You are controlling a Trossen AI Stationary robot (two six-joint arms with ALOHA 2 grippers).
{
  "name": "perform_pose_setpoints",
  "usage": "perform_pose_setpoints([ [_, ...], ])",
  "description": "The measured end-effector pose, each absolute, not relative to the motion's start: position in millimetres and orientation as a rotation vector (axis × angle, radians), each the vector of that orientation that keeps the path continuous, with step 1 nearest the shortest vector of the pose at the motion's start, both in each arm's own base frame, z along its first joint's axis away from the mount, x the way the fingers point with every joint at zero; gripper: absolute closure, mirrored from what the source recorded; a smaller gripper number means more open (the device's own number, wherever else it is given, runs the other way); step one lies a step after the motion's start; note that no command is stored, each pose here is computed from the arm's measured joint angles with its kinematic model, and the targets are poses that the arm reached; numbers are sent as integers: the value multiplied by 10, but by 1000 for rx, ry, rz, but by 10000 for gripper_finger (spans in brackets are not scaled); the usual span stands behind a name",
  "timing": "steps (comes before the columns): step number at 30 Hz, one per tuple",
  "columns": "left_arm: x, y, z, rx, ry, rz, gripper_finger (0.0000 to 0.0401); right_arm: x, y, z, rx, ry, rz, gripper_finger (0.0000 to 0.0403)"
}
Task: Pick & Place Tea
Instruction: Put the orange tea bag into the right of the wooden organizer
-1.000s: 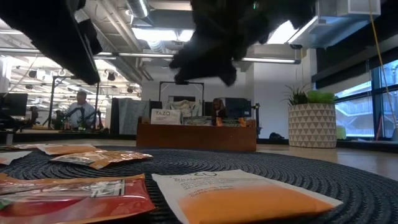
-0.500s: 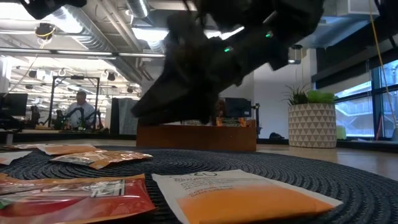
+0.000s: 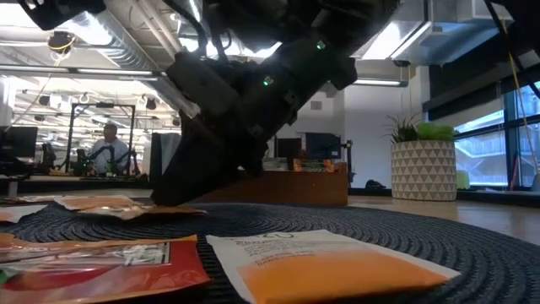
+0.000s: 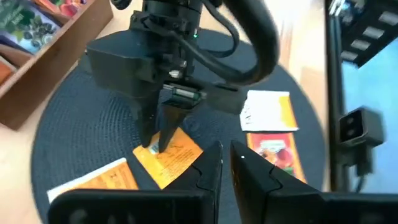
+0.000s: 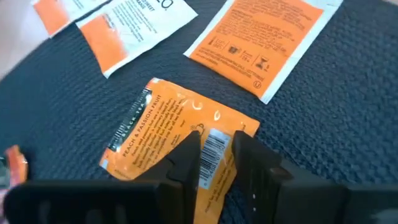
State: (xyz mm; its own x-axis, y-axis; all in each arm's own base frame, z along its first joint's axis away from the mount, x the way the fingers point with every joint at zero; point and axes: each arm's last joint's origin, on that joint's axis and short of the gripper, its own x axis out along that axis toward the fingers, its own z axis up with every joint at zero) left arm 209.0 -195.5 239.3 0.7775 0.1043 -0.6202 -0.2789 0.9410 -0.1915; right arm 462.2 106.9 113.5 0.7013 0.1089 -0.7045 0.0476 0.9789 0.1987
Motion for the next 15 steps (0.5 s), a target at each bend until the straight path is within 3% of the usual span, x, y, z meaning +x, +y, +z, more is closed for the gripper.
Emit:
perform_pose_setpoints([
  [10,2225,-2106,1890,234,798,110,370,4544,1016,1059,289,865,-51,354],
  [15,2304,-2175,1629,359,838,85,369,4538,1018,1048,321,880,-35,365],
])
